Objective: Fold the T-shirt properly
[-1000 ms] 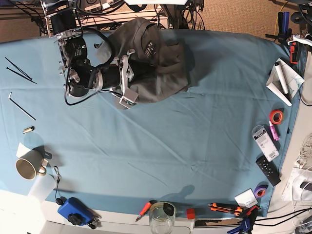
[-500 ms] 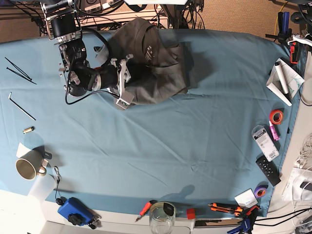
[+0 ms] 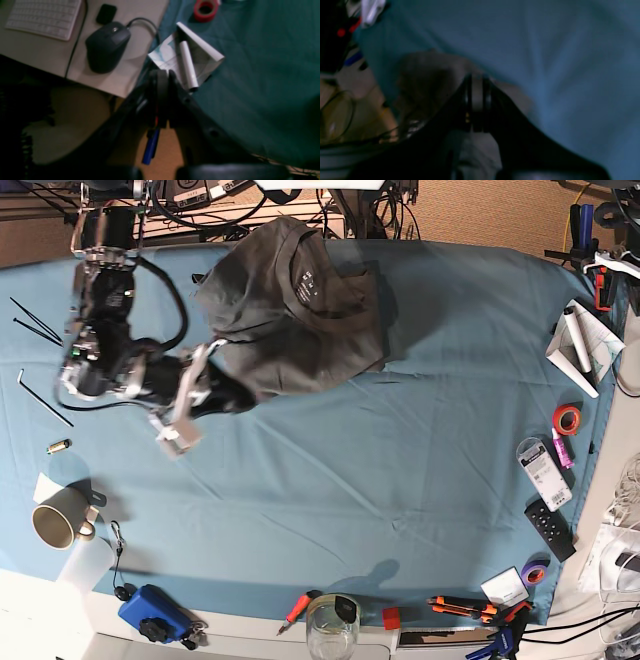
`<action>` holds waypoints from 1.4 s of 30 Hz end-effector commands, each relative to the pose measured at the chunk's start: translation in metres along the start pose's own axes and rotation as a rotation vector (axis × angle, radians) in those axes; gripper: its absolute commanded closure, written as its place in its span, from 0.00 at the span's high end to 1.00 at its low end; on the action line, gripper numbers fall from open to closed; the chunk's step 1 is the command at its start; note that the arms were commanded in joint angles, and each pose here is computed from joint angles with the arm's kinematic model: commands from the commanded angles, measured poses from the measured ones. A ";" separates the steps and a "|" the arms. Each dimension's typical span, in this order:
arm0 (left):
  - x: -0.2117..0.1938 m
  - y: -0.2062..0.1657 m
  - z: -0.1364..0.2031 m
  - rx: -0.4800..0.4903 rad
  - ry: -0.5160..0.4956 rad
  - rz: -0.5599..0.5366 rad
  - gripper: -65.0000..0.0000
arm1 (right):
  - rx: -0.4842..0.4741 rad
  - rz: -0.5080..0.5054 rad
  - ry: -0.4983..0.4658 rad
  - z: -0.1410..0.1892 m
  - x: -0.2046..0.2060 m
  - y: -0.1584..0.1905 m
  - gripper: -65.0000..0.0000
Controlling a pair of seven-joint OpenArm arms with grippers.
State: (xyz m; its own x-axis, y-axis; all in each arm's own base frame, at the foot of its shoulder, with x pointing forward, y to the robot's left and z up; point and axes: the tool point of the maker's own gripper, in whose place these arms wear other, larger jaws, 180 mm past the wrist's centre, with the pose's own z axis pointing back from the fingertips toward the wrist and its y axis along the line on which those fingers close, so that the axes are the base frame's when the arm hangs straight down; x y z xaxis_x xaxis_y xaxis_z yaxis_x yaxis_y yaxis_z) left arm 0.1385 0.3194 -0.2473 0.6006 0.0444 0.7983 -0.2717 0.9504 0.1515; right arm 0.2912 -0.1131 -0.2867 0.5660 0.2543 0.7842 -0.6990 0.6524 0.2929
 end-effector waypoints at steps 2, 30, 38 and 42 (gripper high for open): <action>0.012 -0.004 0.003 -0.027 -0.047 -0.020 0.00 | -0.047 0.001 -0.062 0.018 0.013 -0.012 0.00; 0.020 -0.079 -0.021 -0.230 -0.074 -0.081 0.00 | -0.544 -0.172 0.029 0.152 -0.071 -0.060 0.00; 0.010 -0.070 -0.024 -0.175 -0.019 -0.096 0.00 | -0.548 -0.193 0.072 0.172 -0.092 -0.034 0.00; -0.002 -0.072 -0.024 -0.194 0.034 -0.127 0.00 | -0.565 -0.214 0.119 0.181 -0.107 -0.026 0.00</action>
State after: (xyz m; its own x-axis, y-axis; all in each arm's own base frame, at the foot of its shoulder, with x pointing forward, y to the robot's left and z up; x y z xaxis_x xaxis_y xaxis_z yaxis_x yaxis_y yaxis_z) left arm 0.1734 0.2567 -0.2792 0.6611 -0.0610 0.7478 -0.0440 0.9918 0.1198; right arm 0.1652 -0.2862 -0.2890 0.7590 0.1152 0.6408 -0.2290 0.9686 0.0972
